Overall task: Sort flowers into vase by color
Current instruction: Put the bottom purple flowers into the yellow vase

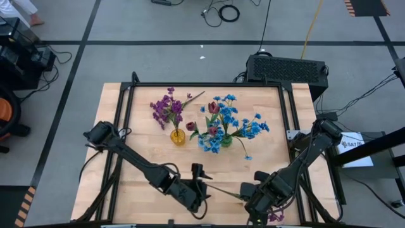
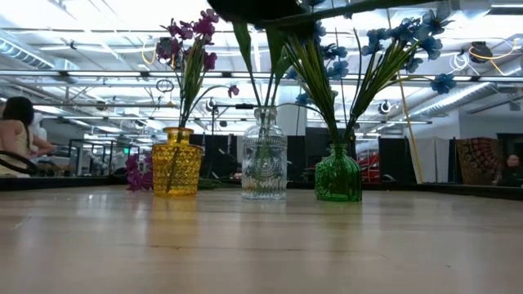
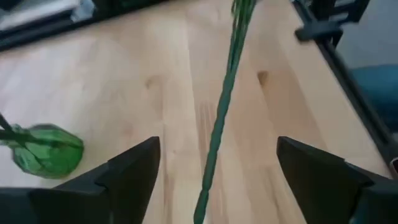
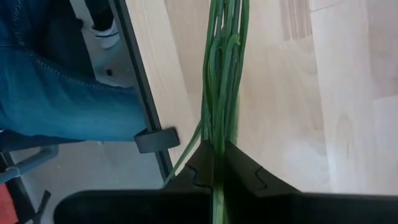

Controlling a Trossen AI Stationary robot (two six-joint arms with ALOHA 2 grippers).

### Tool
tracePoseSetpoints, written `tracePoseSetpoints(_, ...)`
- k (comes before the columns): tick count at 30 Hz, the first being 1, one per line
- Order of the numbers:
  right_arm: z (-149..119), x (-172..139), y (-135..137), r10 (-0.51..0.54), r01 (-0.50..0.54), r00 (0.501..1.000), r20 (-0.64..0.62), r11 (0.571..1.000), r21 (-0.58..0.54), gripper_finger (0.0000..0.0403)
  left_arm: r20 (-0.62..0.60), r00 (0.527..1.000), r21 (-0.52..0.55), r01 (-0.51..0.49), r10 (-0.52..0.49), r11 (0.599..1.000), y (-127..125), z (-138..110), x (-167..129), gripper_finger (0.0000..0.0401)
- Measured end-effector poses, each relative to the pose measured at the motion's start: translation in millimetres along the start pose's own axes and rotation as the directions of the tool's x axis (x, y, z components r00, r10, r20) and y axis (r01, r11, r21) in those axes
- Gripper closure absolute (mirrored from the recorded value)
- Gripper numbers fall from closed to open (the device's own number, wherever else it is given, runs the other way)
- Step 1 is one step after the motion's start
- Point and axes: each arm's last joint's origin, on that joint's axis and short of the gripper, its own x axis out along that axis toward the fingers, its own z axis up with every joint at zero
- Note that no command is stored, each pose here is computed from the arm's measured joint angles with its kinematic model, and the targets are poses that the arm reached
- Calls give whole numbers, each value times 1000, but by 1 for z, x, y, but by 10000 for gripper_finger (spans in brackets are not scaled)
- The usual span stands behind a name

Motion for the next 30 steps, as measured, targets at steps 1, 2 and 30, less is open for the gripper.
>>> tracePoseSetpoints(1, 0, 0, 0, 0, 0, 1000, 0, 1000, 0, 399, -11, 1000, 1, 9, -9, 1000, 0, -2, 3, 82)
tracePoseSetpoints(2, 0, 0, 0, 0, 0, 1000, 0, 1000, -1, 399, -16, 1000, 2, 14, -14, 1000, 1, -3, 4, 89)
tracePoseSetpoints(30, 1, 0, -1, -7, 7, 1000, 10, 1000, 2, 377, -79, 997, 28, 1, 1, 1000, 6, -8, 5, 383)
